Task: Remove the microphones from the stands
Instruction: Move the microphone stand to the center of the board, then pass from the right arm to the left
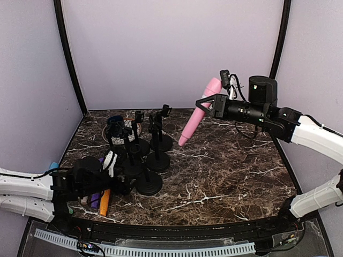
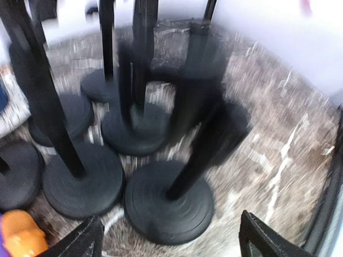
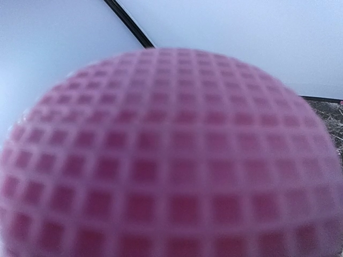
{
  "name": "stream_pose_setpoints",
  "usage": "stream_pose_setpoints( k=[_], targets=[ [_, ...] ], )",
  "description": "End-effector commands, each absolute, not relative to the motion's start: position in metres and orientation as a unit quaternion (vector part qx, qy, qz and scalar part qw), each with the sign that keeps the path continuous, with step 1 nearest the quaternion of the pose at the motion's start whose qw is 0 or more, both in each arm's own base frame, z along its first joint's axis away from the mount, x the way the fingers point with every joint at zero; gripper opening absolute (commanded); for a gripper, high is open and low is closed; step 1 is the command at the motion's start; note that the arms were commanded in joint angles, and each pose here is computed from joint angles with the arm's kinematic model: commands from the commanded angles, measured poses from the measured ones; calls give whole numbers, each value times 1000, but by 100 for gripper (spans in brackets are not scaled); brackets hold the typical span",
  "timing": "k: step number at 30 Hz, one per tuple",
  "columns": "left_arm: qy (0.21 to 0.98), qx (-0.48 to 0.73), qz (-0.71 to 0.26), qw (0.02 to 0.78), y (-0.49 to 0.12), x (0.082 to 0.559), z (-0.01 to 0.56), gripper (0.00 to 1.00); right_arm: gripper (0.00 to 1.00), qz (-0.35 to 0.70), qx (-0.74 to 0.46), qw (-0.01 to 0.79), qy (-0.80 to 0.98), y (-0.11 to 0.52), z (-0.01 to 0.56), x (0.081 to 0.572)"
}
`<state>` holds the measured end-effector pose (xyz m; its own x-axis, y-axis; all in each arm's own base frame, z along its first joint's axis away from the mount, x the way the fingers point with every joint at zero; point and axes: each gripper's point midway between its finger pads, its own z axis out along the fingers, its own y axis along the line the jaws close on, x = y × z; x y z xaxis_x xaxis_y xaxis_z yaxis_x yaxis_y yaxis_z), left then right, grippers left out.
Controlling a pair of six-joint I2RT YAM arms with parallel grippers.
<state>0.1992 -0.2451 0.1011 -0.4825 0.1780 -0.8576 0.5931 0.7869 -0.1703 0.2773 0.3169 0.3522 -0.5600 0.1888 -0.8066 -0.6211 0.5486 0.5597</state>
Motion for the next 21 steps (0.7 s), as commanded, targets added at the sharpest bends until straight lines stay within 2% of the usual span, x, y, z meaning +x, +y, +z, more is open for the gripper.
stream_pose_setpoints(
  k=[1,4,7,9,13,21],
  targets=[
    [813,244,-206,487,-221,196,164,91,24,486,-180,470,714,329,389,264],
    [803,235,-230,498,-218,196,216,93,24,499,-202,473,698,340,396,256],
    [806,246,-266,467,-233,189,241,92,24,506,-231,471,684,355,402,244],
    [787,253,-322,462,-256,186,281,91,24,511,-252,468,675,366,405,236],
    [738,289,-428,433,-303,172,325,90,25,529,-283,464,652,386,415,219],
    [707,328,-480,402,-343,169,342,89,25,555,-320,447,625,413,420,200]
  ],
)
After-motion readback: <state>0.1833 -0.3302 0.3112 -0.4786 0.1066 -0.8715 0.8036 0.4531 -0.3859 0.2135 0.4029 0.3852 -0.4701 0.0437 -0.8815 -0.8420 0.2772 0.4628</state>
